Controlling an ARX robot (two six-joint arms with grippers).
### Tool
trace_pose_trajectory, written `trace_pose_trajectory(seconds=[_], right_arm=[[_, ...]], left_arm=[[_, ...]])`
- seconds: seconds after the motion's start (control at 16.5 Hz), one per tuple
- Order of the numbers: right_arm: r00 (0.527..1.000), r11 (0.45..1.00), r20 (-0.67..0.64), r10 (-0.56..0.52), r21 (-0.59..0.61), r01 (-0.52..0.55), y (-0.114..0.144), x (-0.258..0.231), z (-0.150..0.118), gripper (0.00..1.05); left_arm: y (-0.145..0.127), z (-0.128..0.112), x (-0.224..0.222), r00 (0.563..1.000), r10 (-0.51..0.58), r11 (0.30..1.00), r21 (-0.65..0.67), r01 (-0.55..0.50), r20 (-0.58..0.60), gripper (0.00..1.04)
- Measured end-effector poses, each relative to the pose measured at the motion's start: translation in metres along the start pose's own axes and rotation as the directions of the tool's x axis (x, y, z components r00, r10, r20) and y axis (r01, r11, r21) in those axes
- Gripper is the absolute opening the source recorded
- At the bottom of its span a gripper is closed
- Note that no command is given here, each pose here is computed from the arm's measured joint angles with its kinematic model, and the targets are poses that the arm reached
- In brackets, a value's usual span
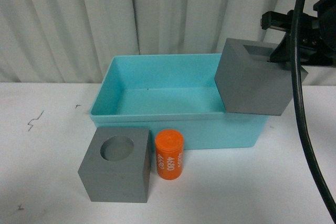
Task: Place gray and orange parts in blue box
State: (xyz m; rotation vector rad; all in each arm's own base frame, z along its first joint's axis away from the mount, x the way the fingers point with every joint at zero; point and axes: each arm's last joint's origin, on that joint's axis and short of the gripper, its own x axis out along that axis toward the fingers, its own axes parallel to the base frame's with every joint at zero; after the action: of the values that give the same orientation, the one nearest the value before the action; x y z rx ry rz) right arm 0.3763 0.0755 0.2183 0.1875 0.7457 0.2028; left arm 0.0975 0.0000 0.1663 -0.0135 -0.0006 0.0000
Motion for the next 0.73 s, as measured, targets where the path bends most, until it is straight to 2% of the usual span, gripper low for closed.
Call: trace_pose_trajectory(seconds=[0.24, 0.55, 0.73], right_arm=[[0.999, 1.000, 0.046, 0.014, 0.002, -0.014, 0.009, 0.009, 0.024, 0.19], [1.000, 1.000, 0.003, -0.020, 0.011, 0.020, 0.008, 0.048, 0.038, 0.19], [1.000, 1.000, 0.021, -0.013, 0.018, 0.013, 0.012, 0.059, 0.051, 0.18]], left_arm=[[0.000, 0.000, 0.000, 1.000, 0.000, 1.000, 0.000, 0.000, 0.000, 0.98], [0.000, 0.000, 0.000, 1.000, 0.000, 1.000, 0.000, 0.000, 0.000, 0.98], [0.000, 0.000, 0.000, 1.000, 0.000, 1.000, 0.000, 0.000, 0.000, 0.98]])
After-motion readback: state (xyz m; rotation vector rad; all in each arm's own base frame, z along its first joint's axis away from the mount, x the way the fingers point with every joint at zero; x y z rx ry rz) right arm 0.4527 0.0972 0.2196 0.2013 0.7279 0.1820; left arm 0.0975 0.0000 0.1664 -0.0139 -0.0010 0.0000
